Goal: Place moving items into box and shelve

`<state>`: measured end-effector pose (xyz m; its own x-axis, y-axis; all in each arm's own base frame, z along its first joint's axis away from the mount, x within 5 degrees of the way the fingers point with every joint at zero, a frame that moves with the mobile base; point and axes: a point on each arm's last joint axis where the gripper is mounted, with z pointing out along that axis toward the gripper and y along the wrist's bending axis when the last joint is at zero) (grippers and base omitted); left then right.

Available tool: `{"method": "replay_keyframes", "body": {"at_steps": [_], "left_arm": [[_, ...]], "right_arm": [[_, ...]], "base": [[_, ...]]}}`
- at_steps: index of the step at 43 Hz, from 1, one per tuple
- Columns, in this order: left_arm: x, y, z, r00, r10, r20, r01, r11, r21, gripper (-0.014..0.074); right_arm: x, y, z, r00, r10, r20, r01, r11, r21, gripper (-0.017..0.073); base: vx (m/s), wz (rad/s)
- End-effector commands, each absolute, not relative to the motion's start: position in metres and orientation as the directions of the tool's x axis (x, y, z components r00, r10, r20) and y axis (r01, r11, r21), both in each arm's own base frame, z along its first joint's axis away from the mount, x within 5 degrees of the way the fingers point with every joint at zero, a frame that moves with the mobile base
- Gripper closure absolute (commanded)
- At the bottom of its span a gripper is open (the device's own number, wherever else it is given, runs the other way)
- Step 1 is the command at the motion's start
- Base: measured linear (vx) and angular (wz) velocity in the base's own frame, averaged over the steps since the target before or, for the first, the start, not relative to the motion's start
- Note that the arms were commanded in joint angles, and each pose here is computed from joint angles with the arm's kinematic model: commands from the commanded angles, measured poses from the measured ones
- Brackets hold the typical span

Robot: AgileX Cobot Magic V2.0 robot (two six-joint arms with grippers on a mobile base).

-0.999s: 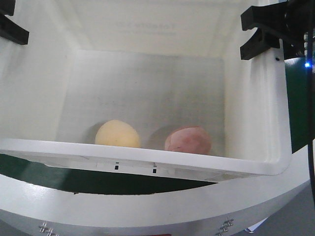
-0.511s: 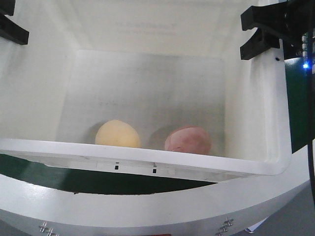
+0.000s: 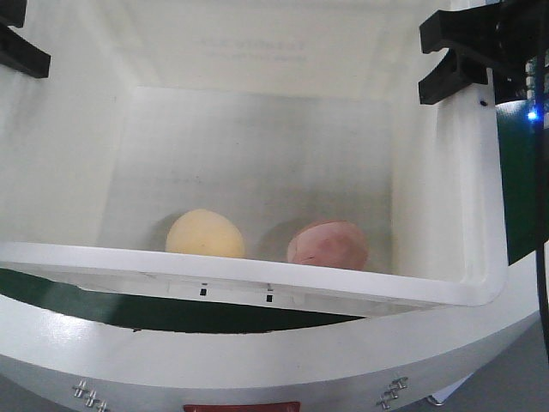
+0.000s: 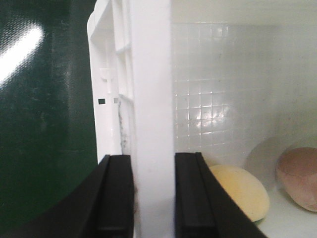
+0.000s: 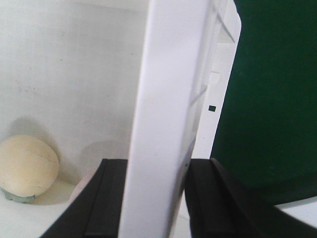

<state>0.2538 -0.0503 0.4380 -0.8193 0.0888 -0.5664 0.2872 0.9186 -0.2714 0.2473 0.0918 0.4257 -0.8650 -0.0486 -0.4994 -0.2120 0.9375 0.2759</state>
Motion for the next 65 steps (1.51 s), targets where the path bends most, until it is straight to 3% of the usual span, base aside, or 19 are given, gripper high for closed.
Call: {"method": "replay_keyframes", "body": {"at_steps": [1,65], "left_arm": [[0.2394,-0.0624,0.4692,-0.734,0.014,-0.679,0.361,0.855,-0.373,0.0594],[0.2394,-0.0624,0.4692,-0.734,0.014,-0.679,0.361,0.855,-0.373,0.0594]], "right_arm": [[0.2344,0.1001,0.4603,-0.771,0.016,-0.636,-0.304,0.869,0.39,0.0559],[0.2338,0.1,0.4598,-0.775,0.012,-0.631,-0.304,0.869,0.39,0.0559]], "base": [[-0.04,0.01],[-0.08,0.03]]}}
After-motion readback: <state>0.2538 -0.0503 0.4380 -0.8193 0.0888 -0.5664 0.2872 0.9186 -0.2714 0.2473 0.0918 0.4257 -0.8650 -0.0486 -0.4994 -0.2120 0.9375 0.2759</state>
